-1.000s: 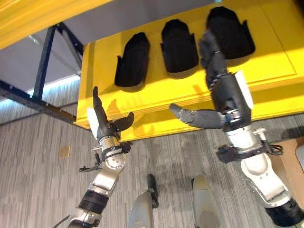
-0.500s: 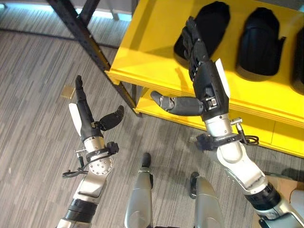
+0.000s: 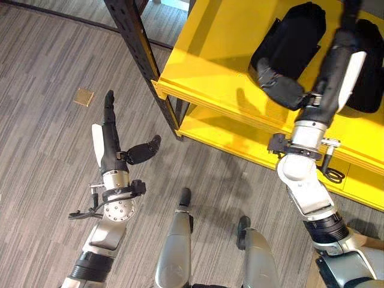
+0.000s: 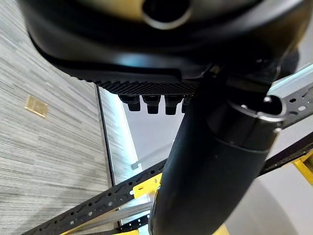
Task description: Move parts from the plastic box to the shelf.
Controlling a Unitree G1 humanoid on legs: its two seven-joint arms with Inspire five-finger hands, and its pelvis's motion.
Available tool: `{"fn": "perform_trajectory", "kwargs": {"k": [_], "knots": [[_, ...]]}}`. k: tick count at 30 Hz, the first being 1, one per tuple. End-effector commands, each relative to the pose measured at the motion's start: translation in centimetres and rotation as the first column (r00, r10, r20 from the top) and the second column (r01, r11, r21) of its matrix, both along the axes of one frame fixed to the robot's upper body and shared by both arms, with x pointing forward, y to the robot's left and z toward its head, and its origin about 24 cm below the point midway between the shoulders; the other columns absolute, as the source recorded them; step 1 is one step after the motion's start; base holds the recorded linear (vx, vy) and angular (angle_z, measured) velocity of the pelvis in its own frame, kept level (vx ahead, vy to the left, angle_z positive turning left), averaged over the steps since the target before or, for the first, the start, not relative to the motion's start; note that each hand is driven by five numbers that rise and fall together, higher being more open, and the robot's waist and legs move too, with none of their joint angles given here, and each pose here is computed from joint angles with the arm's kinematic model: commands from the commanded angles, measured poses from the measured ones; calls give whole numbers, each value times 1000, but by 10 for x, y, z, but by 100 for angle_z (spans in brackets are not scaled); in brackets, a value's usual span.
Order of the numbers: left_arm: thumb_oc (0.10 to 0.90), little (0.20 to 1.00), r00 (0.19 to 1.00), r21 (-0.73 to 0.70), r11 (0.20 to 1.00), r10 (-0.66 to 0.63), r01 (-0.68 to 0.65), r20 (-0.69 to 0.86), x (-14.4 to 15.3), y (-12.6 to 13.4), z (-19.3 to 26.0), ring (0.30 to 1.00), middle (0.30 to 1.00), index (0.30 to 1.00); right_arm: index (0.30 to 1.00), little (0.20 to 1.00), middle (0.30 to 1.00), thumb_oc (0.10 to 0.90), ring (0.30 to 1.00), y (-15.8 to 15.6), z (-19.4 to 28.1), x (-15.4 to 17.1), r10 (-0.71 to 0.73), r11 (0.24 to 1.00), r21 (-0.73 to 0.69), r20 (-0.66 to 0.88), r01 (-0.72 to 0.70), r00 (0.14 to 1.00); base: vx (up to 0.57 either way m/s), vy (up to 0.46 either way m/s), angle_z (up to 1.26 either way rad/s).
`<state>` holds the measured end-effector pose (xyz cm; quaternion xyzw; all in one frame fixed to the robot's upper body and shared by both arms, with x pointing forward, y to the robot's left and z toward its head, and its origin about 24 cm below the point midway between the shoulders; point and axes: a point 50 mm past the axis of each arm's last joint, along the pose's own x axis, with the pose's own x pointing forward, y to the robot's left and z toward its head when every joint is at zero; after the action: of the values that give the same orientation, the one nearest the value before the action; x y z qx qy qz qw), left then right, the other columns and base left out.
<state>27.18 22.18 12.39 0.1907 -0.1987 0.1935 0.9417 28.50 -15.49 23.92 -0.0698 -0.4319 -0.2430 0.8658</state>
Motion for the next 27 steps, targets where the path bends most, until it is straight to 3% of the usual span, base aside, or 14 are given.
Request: {"fn": "perform_trajectory", "kwargs": {"k": [1, 7, 17, 27], "knots": [[900, 1000, 962, 58, 997, -57, 43, 268, -14, -5, 49, 1000, 1000, 1000, 1000, 1000, 1000, 900, 1000, -5, 43, -32, -52, 999, 4, 333, 54, 941, 32, 57, -7], [900, 1000, 966, 86, 996, -56, 35, 253, -16, -4, 46, 1000, 1000, 1000, 1000, 1000, 1000, 900, 1000, -14, 44, -29, -126, 988, -40, 316, 146, 940, 18, 7, -5], [900, 1000, 973, 129, 987, -123, 99, 195, -16, -2, 45, 1000, 1000, 1000, 1000, 1000, 1000, 900, 1000, -23, 55, -2, -44, 997, -62, 155, 54, 987, 36, -74, 1], [900, 1000, 973, 201, 971, -160, 125, 168, -17, 5, 48, 1000, 1000, 1000, 1000, 1000, 1000, 900, 1000, -48, 66, 24, -46, 996, 78, 37, 43, 998, 11, -95, 6]]}}
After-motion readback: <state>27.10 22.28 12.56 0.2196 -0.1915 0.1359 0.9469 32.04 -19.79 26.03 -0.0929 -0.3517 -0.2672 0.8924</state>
